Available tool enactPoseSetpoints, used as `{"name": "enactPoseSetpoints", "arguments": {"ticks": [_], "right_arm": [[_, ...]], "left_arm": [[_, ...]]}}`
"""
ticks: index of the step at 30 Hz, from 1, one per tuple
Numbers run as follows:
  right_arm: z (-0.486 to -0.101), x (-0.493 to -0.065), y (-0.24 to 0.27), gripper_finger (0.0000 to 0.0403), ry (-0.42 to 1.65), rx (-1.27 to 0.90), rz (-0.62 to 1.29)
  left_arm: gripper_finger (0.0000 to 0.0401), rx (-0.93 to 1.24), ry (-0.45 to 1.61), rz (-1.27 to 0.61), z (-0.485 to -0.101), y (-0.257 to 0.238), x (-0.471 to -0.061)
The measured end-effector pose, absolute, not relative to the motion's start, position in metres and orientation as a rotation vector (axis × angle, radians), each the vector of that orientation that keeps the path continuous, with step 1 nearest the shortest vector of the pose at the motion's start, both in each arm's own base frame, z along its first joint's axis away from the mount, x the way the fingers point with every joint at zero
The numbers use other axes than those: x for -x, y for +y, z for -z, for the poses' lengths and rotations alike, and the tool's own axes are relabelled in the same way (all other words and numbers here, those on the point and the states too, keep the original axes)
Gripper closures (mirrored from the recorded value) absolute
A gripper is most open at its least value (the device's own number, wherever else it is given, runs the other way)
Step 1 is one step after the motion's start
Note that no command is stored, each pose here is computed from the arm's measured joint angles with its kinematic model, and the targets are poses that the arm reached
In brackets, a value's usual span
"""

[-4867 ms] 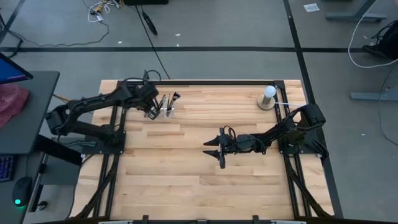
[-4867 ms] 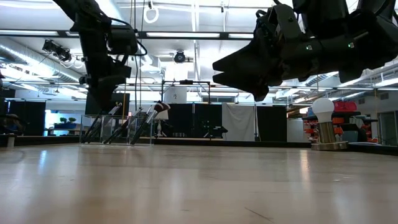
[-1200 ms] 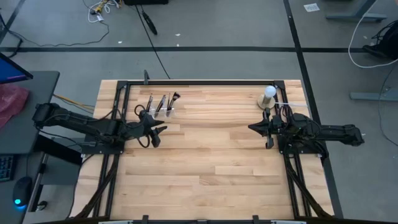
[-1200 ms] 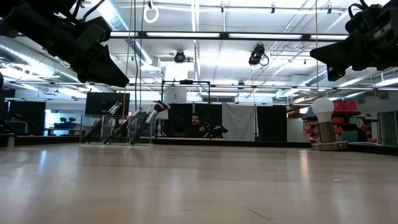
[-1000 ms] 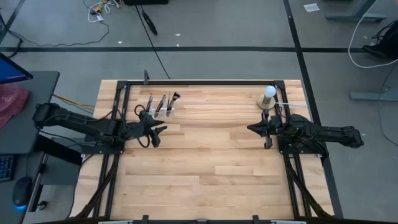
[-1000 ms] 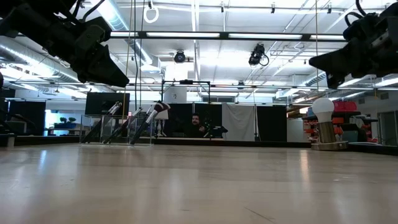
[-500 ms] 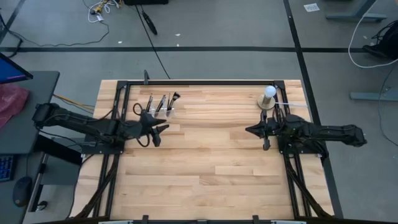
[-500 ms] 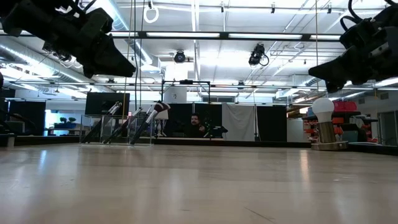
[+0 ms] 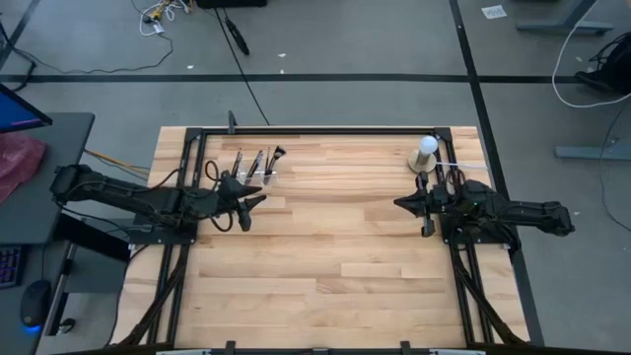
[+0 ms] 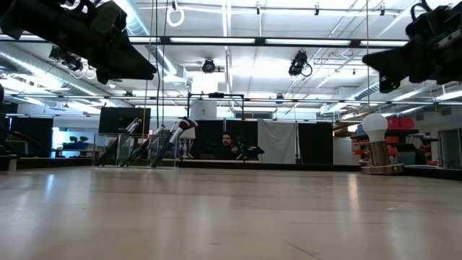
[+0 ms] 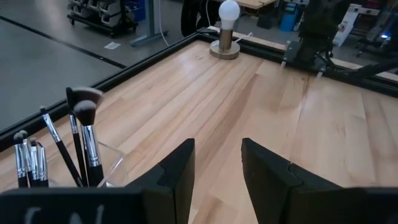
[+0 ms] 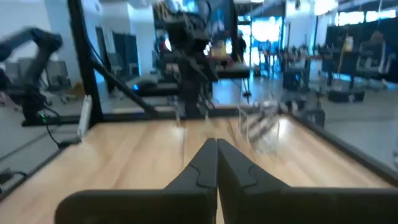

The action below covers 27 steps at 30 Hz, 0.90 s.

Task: Put items in baskets/containers
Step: Return to Home Position

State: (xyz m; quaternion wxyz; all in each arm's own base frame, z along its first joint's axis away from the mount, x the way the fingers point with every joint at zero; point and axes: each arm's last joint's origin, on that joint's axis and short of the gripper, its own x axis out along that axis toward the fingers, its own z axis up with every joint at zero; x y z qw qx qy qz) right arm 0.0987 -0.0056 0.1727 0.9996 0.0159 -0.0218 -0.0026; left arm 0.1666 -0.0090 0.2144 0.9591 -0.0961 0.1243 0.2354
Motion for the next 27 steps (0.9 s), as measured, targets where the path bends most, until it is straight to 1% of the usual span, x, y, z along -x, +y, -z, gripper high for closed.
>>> {"name": "enactPoseSetpoints", "arguments": {"ticks": [4, 9, 14, 23, 25, 27], "right_arm": [[-0.1759, -0.0961, -0.0043, 0.04, -0.083, -0.011, -0.033], [-0.1738, -0.0962, -0.0036, 0.0393, -0.062, -0.012, -0.054], [-0.1727, -0.0963, -0.002, 0.0396, -0.05, -0.023, -0.081], [-0.1717, -0.0965, -0.0006, 0.0395, -0.04, -0.04, -0.056], [-0.1718, -0.0965, -0.0005, 0.0392, -0.04, -0.038, -0.057], [-0.1718, -0.0964, -0.0005, 0.039, -0.041, -0.042, -0.057]], "left_arm": [[0.0268, 0.195, 0.249, -0.477, -0.2149, -0.009, -0.1663], [0.0268, 0.194, 0.249, -0.476, -0.2149, -0.009, -0.1663], [0.0268, 0.188, 0.245, -0.489, -0.2152, -0.0086, -0.1662], [0.0269, 0.191, 0.224, -0.498, -0.217, -0.0084, -0.1667], [0.0275, 0.192, 0.219, -0.497, -0.2175, -0.0084, -0.1668], [0.0294, 0.197, 0.208, -0.494, -0.2186, -0.0086, -0.1672]]}}
